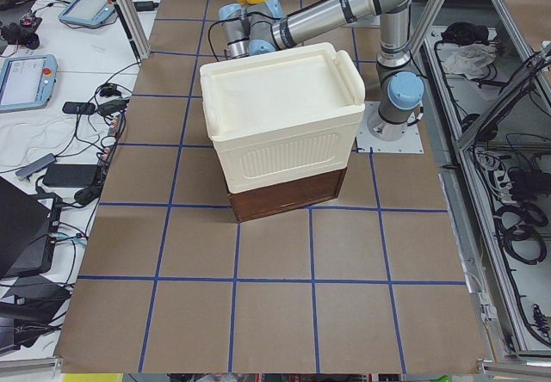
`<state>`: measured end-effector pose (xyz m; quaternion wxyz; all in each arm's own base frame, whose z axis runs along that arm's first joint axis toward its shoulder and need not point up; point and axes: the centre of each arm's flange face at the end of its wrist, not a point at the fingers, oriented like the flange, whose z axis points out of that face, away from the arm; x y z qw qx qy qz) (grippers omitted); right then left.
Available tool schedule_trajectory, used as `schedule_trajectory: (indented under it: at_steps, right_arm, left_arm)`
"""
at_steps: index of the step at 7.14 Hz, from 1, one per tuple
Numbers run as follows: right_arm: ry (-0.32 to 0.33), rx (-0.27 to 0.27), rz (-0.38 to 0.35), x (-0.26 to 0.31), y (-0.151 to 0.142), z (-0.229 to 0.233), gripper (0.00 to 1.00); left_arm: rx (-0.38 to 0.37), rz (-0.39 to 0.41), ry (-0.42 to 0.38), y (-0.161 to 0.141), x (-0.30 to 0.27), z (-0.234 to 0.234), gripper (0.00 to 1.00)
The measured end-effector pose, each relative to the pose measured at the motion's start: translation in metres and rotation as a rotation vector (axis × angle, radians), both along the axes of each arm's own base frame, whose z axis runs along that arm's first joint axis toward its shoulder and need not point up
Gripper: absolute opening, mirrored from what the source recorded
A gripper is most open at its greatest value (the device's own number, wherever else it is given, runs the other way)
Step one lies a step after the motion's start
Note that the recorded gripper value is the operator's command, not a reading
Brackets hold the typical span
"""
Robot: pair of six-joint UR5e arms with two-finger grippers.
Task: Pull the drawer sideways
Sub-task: 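Pull the handle with the left gripper, sliding the drawer out from the cabinet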
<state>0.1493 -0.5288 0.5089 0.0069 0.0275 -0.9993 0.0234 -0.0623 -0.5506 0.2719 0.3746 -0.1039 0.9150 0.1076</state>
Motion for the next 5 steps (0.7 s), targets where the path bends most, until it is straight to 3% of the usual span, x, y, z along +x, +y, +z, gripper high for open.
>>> schedule_trajectory:
  at_steps: [5]
  right_arm:
    - [0.001,0.000,0.001,-0.0001,0.0000,0.0000,1.00]
  left_arm:
    - [-0.005,0.013,-0.009,0.0028,-0.0099,-0.0044,0.00]
